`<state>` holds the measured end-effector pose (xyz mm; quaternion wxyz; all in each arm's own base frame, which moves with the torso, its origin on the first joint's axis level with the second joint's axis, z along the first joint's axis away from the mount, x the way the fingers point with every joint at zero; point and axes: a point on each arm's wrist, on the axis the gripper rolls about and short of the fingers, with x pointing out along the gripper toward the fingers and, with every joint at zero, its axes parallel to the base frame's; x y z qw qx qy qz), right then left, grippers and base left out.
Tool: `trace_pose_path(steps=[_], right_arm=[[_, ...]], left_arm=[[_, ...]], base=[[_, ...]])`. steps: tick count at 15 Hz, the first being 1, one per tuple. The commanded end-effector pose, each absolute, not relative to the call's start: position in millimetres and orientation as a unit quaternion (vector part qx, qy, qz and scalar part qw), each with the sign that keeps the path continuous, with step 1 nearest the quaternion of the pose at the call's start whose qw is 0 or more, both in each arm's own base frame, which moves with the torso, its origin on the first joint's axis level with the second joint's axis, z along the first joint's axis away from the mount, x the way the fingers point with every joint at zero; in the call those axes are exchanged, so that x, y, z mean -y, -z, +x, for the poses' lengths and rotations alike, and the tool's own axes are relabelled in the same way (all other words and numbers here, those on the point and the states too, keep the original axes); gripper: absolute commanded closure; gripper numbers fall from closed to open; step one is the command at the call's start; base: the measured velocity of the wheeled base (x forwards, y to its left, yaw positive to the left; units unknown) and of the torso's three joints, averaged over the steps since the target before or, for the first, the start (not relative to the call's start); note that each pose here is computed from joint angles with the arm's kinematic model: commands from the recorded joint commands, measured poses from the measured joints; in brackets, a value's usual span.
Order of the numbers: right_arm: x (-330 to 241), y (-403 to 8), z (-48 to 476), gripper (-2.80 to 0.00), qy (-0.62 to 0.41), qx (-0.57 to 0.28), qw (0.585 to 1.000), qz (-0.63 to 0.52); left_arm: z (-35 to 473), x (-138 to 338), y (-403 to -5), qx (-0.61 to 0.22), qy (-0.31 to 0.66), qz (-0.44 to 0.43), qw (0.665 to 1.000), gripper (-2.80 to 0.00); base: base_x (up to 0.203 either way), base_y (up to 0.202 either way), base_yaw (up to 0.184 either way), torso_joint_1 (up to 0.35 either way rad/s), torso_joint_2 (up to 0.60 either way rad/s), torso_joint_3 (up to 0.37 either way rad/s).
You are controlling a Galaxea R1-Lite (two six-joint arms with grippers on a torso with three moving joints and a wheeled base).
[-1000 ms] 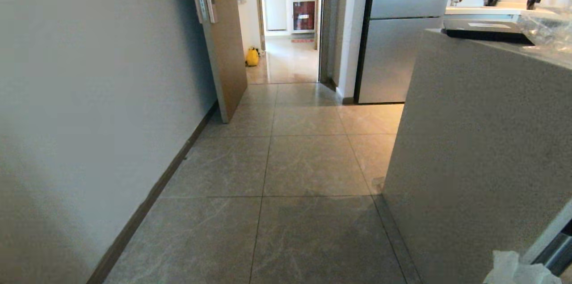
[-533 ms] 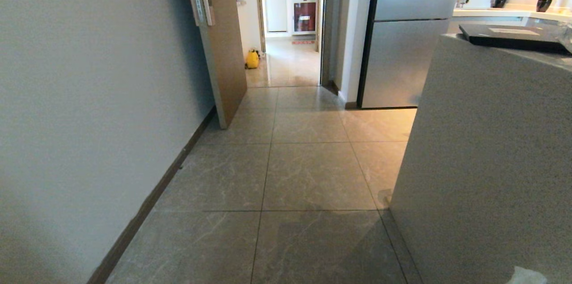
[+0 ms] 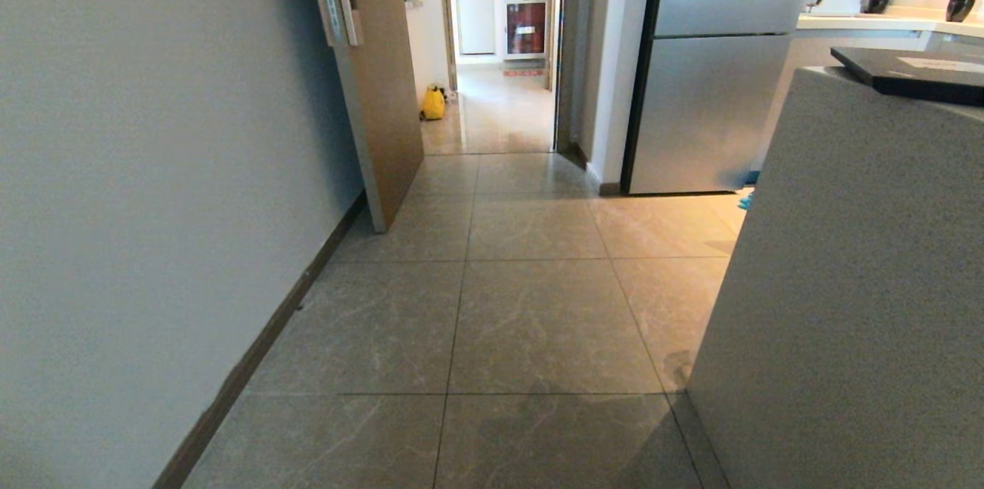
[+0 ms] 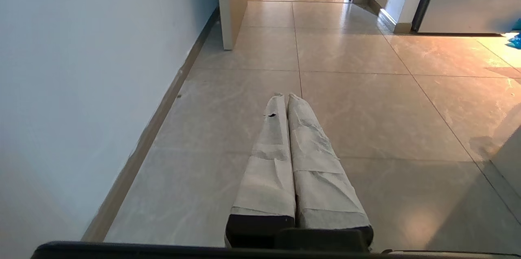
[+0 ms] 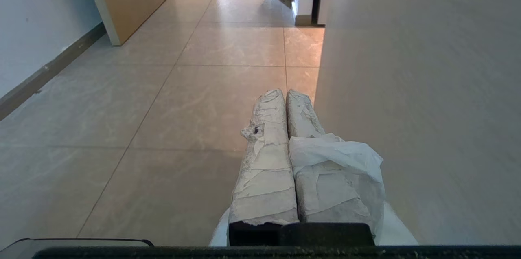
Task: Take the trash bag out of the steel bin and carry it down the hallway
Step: Put the trash bag at the door
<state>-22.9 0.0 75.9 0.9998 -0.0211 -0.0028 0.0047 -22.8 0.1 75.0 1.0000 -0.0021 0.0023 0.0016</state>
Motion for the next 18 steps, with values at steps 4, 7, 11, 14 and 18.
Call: trace_pose_path(steps=[4, 7, 11, 14, 18], right_arm=[[0.0, -76.0, -22.8, 0.00, -0.005, 0.002, 1.000, -0.021], [0.0, -76.0, -22.8, 0.00, -0.005, 0.002, 1.000, -0.021], [0.0, -76.0, -22.8, 0.00, -0.005, 0.002, 1.000, -0.021], [0.0, -76.0, -22.8, 0.00, -0.005, 0.002, 1.000, -0.021], [0.0, -76.0, -22.8, 0.00, -0.005, 0.002, 1.000, -0.021]], left_arm=[[-22.8, -0.1, -75.0, -0.002, -0.002, -0.002, 1.000, 0.00], [-22.8, -0.1, -75.0, -0.002, -0.002, -0.002, 1.000, 0.00], [-22.8, -0.1, -75.0, -0.002, -0.002, -0.002, 1.000, 0.00], [-22.8, -0.1, -75.0, -0.002, -0.002, -0.002, 1.000, 0.00], [-22.8, -0.1, -75.0, -0.002, -0.002, -0.002, 1.000, 0.00]], base=[[0.189, 0.000, 0.001, 0.003, 0.00, 0.002], [0.188, 0.000, 0.001, 0.004, 0.00, -0.001], [0.191, 0.000, 0.001, 0.000, 0.00, 0.002], [0.193, 0.000, 0.000, 0.001, 0.00, 0.000], [0.191, 0.000, 0.000, 0.002, 0.00, 0.004]])
